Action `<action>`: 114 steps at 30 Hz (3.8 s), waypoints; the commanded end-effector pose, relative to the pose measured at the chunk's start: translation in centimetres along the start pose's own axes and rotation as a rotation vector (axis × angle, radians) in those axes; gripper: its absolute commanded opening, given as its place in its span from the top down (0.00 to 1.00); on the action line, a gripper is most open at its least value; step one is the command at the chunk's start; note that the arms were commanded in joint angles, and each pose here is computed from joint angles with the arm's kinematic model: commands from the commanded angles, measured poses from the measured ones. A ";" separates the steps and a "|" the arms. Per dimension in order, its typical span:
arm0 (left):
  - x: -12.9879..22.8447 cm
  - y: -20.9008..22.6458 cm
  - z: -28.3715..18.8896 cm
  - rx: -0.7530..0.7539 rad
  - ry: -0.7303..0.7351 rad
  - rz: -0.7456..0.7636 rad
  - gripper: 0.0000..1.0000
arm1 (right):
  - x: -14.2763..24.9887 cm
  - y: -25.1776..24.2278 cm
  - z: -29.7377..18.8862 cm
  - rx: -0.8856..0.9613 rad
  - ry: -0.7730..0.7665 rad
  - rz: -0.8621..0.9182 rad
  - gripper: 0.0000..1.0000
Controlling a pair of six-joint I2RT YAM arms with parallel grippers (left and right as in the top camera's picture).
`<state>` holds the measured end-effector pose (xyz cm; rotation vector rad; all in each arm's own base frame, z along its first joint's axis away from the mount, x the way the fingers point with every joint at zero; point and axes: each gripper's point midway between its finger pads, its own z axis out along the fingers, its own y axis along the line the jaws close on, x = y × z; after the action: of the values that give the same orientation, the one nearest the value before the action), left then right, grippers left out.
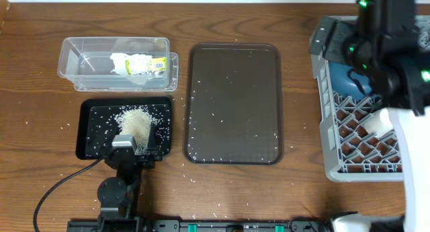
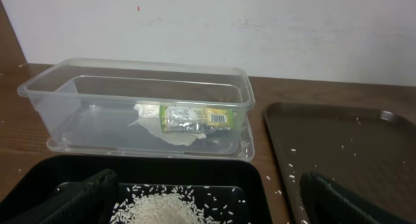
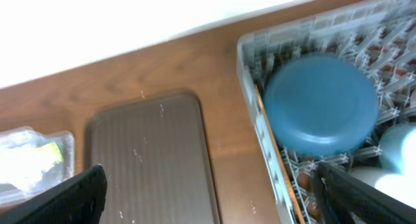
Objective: Sort waste into correct bins and load items into the dishwasher rack
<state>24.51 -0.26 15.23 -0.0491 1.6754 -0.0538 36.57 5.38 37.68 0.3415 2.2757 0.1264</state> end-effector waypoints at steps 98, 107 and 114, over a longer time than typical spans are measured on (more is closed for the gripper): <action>1.5 0.7 0.0 -0.035 0.048 0.007 0.08 | 21.4 -13.6 5.7 -0.164 -0.636 0.039 0.01; 1.5 0.7 0.0 -0.035 0.048 0.007 0.08 | 21.4 -13.6 5.8 -0.164 -0.636 0.039 0.01; 1.5 0.7 0.0 -0.035 0.049 0.007 0.08 | 21.4 -13.6 5.8 -0.165 -0.636 0.039 0.01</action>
<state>24.47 -0.20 15.28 -0.0517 1.6776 -0.0508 24.60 -1.52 15.78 0.2999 1.6192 0.2107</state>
